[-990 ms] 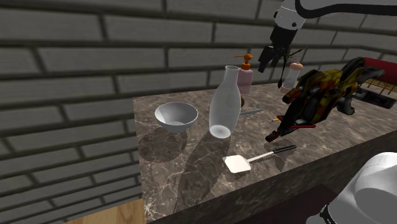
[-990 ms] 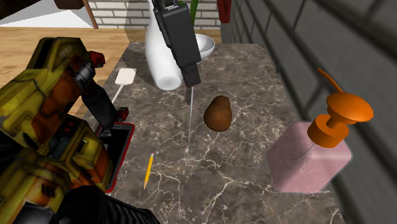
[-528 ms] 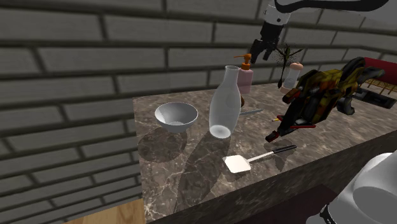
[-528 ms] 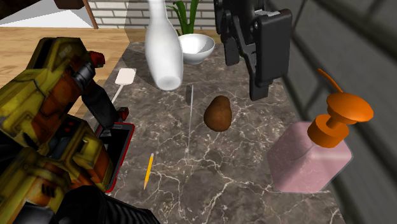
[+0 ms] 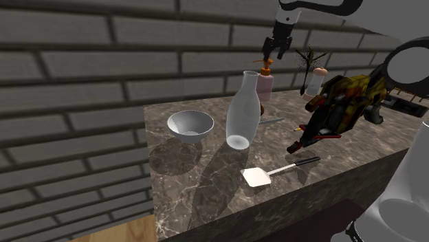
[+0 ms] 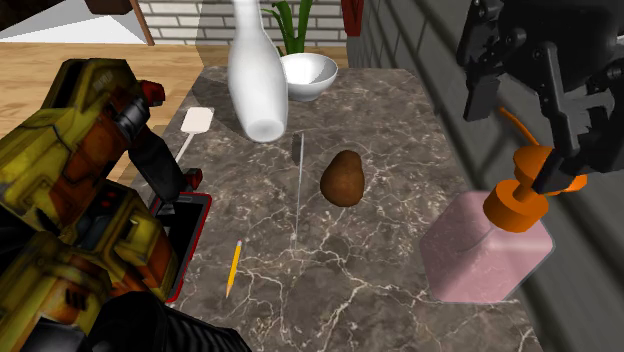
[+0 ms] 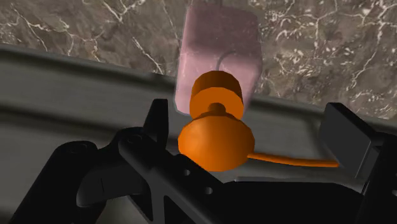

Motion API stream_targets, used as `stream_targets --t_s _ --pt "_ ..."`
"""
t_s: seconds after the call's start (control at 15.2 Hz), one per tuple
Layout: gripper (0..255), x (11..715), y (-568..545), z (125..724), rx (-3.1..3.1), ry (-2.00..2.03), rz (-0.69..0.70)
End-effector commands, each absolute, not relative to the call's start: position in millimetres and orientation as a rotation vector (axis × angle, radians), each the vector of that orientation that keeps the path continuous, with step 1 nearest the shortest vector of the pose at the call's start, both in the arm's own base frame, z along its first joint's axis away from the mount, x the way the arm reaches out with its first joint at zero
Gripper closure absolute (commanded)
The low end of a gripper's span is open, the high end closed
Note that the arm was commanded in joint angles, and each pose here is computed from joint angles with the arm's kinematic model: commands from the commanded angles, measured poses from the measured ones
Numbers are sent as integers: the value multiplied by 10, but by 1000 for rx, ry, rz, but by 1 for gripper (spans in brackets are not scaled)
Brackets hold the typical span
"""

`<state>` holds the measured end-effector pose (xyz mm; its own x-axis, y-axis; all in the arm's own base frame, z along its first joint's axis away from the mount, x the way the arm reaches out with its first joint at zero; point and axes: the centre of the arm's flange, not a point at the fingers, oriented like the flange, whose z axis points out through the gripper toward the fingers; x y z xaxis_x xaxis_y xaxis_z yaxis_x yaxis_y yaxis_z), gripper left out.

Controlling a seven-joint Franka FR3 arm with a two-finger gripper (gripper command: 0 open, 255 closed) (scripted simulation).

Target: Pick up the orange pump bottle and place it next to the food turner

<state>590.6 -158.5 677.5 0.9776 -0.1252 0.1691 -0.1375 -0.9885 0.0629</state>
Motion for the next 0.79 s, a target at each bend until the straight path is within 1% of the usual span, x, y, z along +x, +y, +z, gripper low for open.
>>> stream_targets --t_s 0.0,0.46,0.73 --pt "0 6074 -1739 6787 3051 -227 248" --pt "0 6132 -1770 6423 3051 -227 248" --pt "0 6137 -1772 6393 3051 -227 248"
